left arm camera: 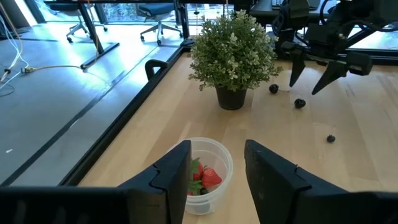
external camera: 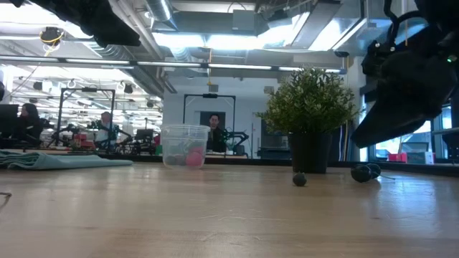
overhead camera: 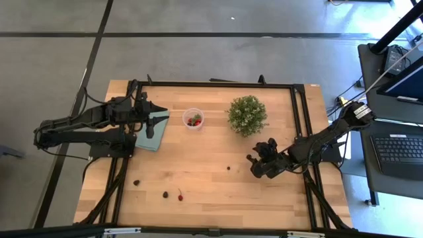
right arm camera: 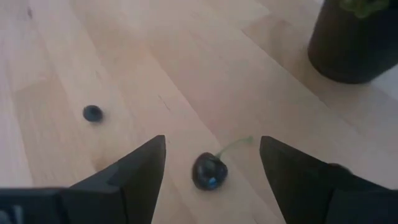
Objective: Pick and placing Produce into tupperware
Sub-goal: Put the black cherry into the transparent container
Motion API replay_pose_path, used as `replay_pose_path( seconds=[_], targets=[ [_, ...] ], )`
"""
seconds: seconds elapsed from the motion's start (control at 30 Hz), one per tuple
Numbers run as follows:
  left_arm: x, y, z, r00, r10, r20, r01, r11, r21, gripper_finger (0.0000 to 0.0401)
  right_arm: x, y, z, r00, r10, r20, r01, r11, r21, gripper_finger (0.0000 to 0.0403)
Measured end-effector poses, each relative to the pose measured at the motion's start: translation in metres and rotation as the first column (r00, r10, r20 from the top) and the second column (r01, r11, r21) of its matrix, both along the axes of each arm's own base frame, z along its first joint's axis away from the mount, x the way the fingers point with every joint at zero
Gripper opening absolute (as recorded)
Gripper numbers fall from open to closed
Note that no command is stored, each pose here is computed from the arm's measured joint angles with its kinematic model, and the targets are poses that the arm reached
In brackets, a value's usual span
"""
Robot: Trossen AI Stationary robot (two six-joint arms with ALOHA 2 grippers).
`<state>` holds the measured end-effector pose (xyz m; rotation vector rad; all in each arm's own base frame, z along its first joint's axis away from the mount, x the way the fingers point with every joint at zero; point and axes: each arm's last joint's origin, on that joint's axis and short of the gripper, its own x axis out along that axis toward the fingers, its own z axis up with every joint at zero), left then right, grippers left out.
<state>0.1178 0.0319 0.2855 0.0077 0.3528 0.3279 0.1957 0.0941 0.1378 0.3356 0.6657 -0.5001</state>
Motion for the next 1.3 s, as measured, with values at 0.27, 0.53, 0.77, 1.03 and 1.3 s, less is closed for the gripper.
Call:
replay_pose_path(
  seconds=[0.27,0.53,0.77,1.03,1.3],
  targets=[
    [0.0,0.0,0.0,1.0,-0.001,-0.001,0.001,1.0,0.002,0.014,0.006,0.0,-0.015,1.0,-0.012,-0.012,0.012,1.0,-0.009,0.0263],
    [0.0,0.0,0.0,1.0,0.0,0.0,0.0,1.0,0.001,0.0144,0.012,-0.003,-0.033,0.997,-0.052,-0.056,0.051,0.998,-0.025,0.0263],
    [0.0,0.0,0.0,1.0,-0.001,-0.001,0.001,1.0,0.001,0.0144,0.013,-0.002,-0.043,0.994,-0.057,-0.09,0.057,0.998,0.003,0.0262],
    [0.0,0.0,0.0,1.0,-0.001,-0.002,0.001,1.0,0.002,0.0146,0.013,-0.002,-0.044,0.993,-0.072,-0.093,0.073,0.997,0.013,0.0206],
    [0.0,0.0,0.0,1.0,-0.001,-0.002,0.001,1.0,0.003,0.0141,0.013,-0.002,-0.044,0.993,-0.07,-0.096,0.073,0.997,0.026,0.0123]
  ],
)
